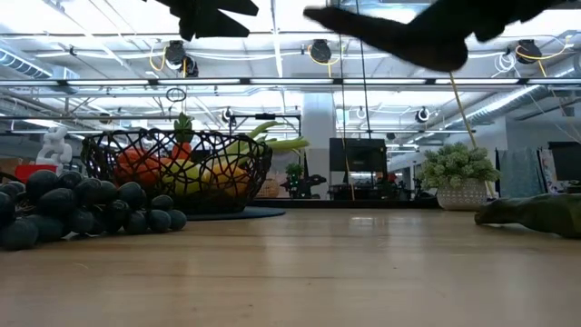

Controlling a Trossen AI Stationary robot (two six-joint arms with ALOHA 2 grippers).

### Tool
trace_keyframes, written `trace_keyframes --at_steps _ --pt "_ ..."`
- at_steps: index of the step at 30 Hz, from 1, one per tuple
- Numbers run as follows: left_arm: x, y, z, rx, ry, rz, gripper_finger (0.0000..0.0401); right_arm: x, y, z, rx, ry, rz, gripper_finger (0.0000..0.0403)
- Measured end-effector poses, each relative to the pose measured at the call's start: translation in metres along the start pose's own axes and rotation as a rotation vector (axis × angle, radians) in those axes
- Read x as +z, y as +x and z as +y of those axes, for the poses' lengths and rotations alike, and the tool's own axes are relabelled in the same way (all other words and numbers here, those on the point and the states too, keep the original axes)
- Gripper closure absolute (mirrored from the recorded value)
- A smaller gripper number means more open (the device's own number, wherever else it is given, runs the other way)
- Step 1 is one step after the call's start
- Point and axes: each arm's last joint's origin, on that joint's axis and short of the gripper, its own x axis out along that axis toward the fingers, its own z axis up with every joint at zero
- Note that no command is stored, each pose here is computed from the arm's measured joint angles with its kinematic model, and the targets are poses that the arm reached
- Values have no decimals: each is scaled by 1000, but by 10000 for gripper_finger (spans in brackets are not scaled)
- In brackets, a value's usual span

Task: Build produce basket
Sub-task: Put the violet eggplant into the black basket

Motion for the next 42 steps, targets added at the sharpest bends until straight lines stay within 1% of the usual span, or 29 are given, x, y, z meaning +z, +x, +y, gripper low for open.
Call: trace_keyframes --at_steps 6,10,14,19,26,31,36,42 --pt "0 -1 -1 -5 -27 0 105 14 -16 -7 12 57 -79 259" --pt "0 -1 -3 -13 -27 -1 105 15 -17 -8 14 110 -84 258" --pt "0 -2 -4 -17 -27 -3 105 19 -17 -7 17 140 -124 258" --pt "0 -2 -4 -16 -15 -4 105 23 -17 -8 0 121 -167 258" --pt "2 -2 -4 -18 -15 -21 105 23 -16 -9 -6 112 -173 258" --pt "3 -2 -4 -19 -15 -28 105 9 -14 -9 10 159 -314 258" --pt "3 -2 -5 -22 -14 -29 105 -6 -19 -16 11 199 -436 258" --pt "3 -3 -6 -24 -11 -30 105 -13 -28 -22 13 224 -575 257"
